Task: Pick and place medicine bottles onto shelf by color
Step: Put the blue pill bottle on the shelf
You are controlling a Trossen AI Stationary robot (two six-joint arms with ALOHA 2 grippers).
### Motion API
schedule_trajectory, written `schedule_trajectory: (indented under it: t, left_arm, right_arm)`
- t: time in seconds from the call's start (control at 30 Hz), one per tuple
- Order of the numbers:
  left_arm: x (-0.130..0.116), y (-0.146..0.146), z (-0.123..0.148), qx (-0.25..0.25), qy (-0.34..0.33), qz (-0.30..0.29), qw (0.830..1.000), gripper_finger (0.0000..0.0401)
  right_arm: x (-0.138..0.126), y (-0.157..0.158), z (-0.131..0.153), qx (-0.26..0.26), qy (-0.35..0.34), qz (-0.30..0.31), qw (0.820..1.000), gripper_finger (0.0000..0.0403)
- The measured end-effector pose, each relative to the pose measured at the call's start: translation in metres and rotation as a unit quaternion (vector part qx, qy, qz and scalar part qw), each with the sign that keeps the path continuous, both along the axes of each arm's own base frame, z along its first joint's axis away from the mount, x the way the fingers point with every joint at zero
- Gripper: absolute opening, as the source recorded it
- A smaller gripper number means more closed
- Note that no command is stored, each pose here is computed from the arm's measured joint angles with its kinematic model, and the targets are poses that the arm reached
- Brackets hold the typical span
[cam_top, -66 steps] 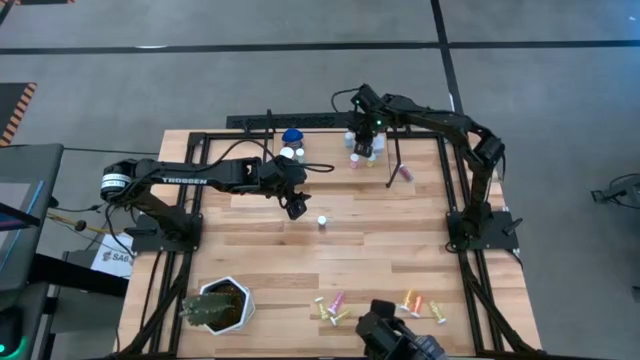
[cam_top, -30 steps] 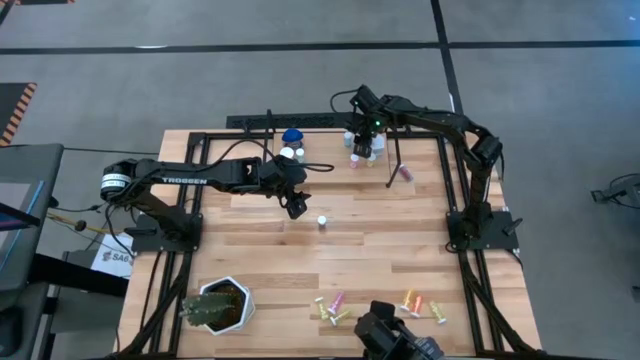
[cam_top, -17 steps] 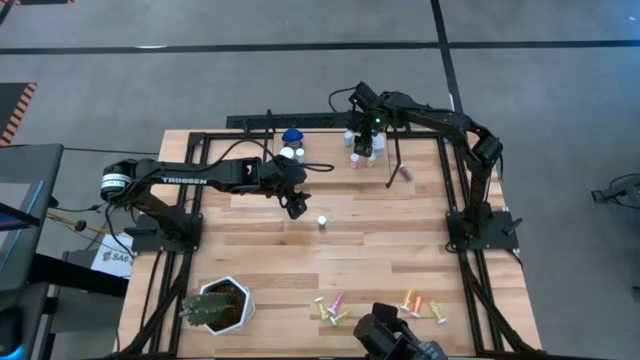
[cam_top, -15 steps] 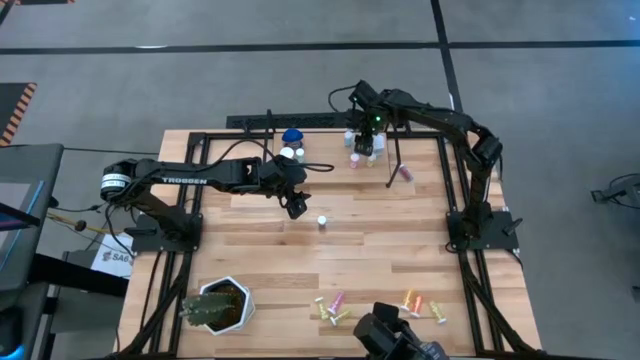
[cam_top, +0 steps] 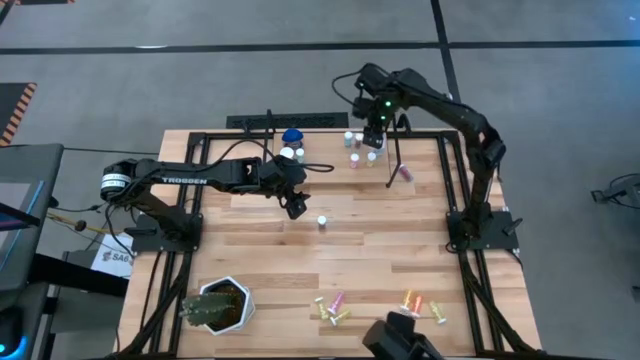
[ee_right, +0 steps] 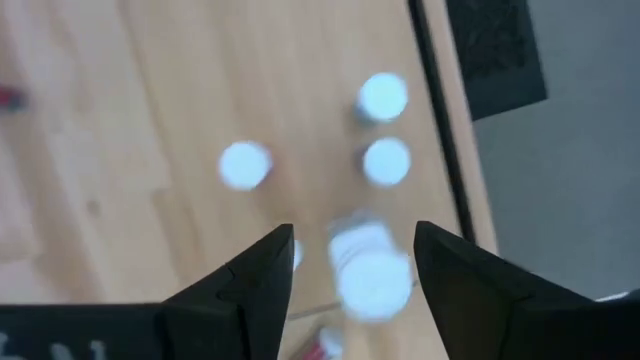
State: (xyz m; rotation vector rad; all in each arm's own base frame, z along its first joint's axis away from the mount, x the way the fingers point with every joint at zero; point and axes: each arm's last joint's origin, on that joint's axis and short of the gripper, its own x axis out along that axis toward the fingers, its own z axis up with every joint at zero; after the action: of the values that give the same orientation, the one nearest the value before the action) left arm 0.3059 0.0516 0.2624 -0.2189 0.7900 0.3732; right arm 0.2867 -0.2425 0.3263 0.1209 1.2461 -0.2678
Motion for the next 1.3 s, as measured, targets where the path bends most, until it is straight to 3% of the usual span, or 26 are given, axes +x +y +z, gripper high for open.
schedule_trajectory:
  t: [0.37, 0.57, 0.73, 0.87, 1.13, 1.3]
  left_arm:
    - [-0.001, 0.0, -0.001, -0.001, 0.005, 0.0, 1.0, 0.0232]
    - [-0.001, 0.0, -0.001, -0.003, 0.006, -0.004, 1.0, 0.0232]
    - [0.0, -0.002, 0.0, -0.006, 0.005, -0.036, 0.999, 0.0232]
    - [-0.001, -0.004, -0.001, -0.008, 0.011, -0.039, 0.999, 0.0232]
    - [-0.007, -0.024, -0.008, -0.035, 0.063, -0.041, 0.997, 0.0232]
    - [-0.015, -0.046, -0.014, -0.037, 0.115, -0.033, 0.992, 0.0232]
  right_arm:
    - [-0.04, 0.059, 0.048, 0.085, -0.059, -0.016, 0.994, 0.023]
    - [-0.059, 0.115, 0.04, 0.114, -0.063, -0.027, 0.991, 0.0229]
    - [-0.064, 0.157, 0.021, 0.119, -0.108, -0.009, 0.987, 0.0229]
    - [-0.055, 0.183, 0.003, 0.126, -0.168, 0.009, 0.978, 0.0228]
    - [-0.012, 0.219, -0.036, 0.138, -0.185, 0.087, 0.969, 0.0225]
    - [0.025, 0.225, -0.059, 0.063, -0.211, 0.139, 0.966, 0.0216]
